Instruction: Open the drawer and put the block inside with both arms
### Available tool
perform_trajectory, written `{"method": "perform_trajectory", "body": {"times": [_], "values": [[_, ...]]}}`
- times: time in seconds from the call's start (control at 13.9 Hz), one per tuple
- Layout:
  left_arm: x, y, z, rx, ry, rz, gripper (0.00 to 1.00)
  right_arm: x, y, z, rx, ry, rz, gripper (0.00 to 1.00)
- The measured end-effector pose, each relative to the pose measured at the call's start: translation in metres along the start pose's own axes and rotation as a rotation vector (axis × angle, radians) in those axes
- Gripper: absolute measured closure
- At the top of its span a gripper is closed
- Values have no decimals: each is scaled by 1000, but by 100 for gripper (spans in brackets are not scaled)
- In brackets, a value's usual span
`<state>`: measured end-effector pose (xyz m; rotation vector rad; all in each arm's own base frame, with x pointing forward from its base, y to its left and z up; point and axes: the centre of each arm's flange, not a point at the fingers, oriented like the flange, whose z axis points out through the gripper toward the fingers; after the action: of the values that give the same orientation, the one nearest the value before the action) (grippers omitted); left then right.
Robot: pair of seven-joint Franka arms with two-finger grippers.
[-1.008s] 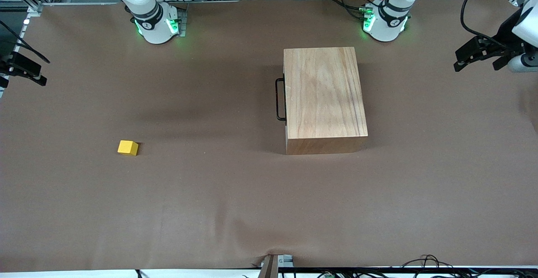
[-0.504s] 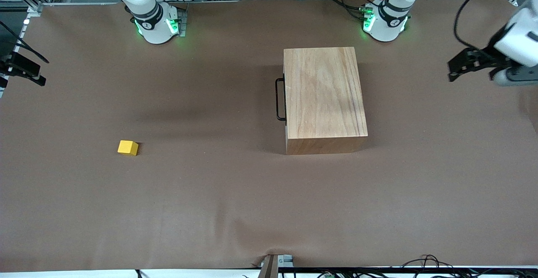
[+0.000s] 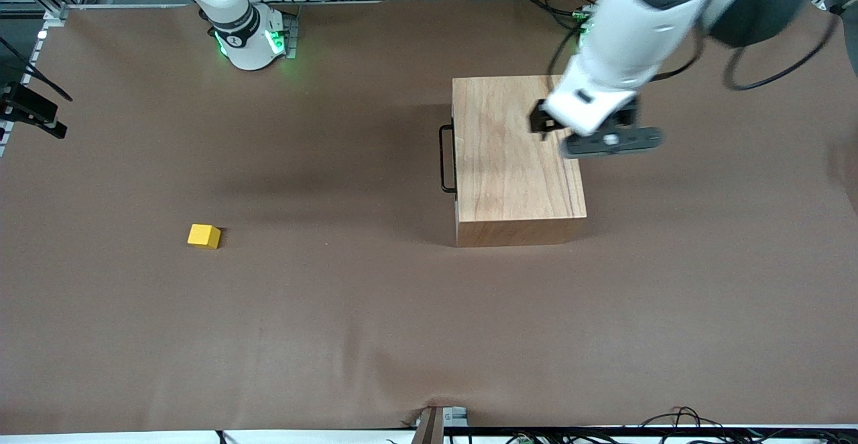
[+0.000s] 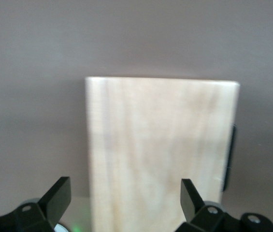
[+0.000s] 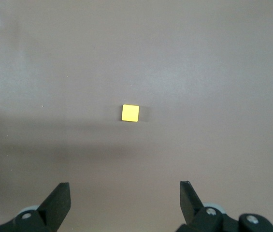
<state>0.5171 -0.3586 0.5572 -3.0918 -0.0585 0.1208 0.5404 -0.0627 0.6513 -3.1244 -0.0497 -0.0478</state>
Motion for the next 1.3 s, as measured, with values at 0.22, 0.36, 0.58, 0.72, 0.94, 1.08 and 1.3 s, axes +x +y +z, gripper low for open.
{"method": "perform_trajectory", "body": {"times": [0.22, 0.36, 0.58, 0.72, 0.94, 1.08, 1.3], "values": [[-15, 90, 47, 11, 34, -11, 0, 2, 0, 0, -1, -1, 1, 0], [-21, 132, 66, 6, 58, -14, 0, 3, 1, 2, -1, -4, 2, 0], [-34, 175, 96, 57, 121, 14, 0, 4, 1, 3, -1, -6, 2, 0], [-52, 199, 116, 111, 154, 33, 0, 4, 2, 3, -1, -6, 5, 0], [-76, 226, 148, 160, 162, 31, 0, 4, 3, 4, -1, -7, 8, 0], [-87, 237, 165, 184, 160, 49, 0, 5, 3, 6, -1, -12, 27, 0], [-91, 243, 183, 229, 183, 69, 0, 7, 2, 9, 3, -15, 116, 0]]}}
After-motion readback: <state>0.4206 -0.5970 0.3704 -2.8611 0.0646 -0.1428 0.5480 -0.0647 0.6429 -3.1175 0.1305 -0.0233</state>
